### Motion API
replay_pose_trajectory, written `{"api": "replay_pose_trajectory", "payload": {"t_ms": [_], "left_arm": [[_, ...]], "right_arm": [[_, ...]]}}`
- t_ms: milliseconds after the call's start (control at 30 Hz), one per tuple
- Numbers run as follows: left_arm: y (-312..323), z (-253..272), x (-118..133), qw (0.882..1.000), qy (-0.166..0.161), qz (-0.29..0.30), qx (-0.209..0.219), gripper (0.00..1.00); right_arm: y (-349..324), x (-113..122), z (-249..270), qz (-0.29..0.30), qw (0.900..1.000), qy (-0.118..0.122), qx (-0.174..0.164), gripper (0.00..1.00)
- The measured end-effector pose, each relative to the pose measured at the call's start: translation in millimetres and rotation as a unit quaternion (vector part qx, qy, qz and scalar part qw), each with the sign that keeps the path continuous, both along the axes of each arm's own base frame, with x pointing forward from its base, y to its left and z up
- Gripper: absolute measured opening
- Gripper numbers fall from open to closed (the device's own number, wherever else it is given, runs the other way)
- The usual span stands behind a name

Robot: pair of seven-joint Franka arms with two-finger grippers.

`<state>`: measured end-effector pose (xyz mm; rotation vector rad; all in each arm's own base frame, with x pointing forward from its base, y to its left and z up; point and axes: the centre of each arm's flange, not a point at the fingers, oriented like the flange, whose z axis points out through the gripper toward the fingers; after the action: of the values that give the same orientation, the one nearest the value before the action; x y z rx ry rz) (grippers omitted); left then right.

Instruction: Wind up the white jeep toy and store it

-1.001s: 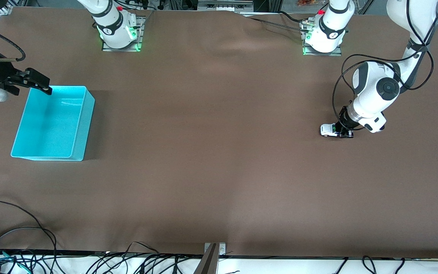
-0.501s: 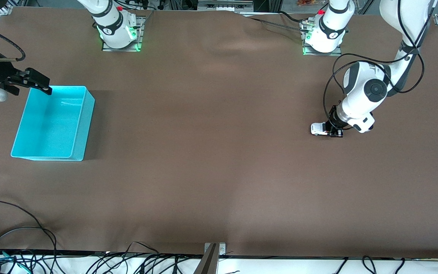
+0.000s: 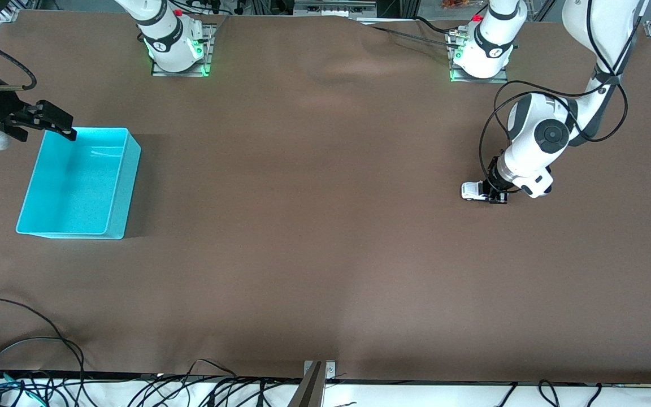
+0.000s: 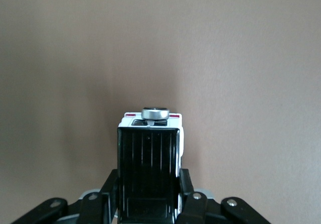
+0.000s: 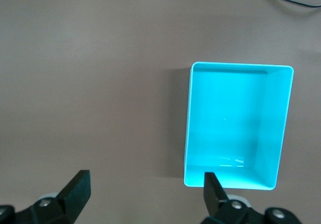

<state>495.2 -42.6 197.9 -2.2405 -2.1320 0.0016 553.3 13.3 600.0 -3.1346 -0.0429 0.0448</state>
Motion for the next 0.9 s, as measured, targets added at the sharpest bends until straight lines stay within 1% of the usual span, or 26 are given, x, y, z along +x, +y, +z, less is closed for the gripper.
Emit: {"api": "replay_pose_trajectory", "payload": {"t_ms": [67,901], "left_arm": [[13.1,-0.3,0.8,1.0,-0.001,-0.004,0.009,0.51],[85.3,-2.0,4.1,0.999,-0.01,-0.003,0.045,0.51]], "right_arm": [[1.1,0.0,0.1,0.001,1.0,0.0,0.0,1.0],[8.1,-0.2,0.8,0.007,1.0,-0.001,0.0,1.0]]}}
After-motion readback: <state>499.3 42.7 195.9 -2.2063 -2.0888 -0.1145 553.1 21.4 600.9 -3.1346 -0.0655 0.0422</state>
